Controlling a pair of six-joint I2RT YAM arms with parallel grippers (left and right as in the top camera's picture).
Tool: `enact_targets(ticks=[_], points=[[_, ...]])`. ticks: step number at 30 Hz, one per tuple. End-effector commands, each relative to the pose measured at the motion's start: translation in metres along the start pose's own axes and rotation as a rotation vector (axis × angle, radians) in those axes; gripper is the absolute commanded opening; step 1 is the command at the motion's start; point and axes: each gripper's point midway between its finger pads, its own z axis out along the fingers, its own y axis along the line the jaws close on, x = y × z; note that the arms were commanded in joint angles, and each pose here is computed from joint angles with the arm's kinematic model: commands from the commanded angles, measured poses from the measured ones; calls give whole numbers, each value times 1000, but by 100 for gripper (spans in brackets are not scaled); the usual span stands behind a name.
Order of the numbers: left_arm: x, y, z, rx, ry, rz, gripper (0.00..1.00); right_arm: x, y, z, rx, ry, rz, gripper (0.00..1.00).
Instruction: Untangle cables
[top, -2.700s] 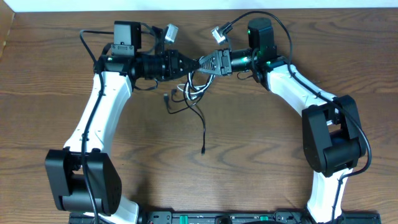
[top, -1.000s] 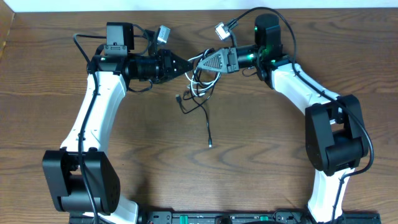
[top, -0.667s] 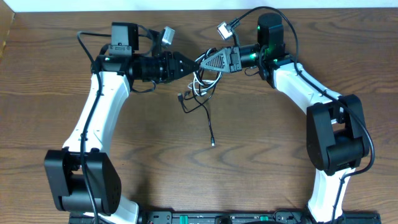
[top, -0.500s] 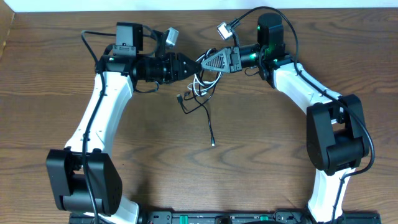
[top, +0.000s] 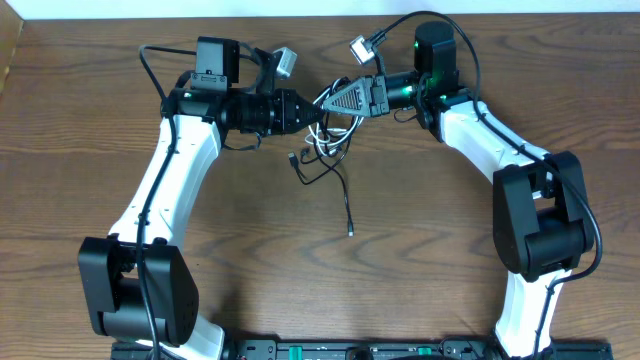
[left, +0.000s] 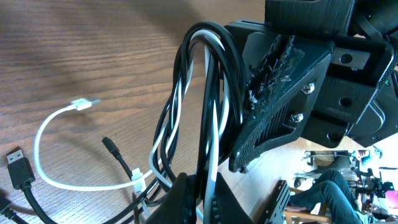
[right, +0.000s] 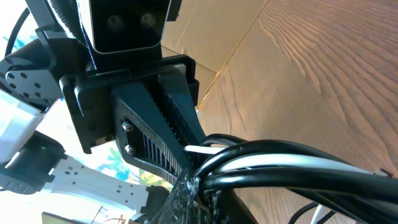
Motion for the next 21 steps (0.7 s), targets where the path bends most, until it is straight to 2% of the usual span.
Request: enact_targets(ticks=[1,4,7,15,21], points=[[5,11,7,-14,21,15,8,6,7,0,-40,34,-18,1],[5,12,7,-20,19,19,7,9,9,0,-55,47,-30,1],[3,26,4,-88,6,14,7,16,18,-3,-108,86,-77,1],[6,47,-1,-199,8,-14,7,16,17,-3,-109,84,-103,1],[7,51,-4,-210,10,-28,7,16,17,-3,-109,83,-114,1]])
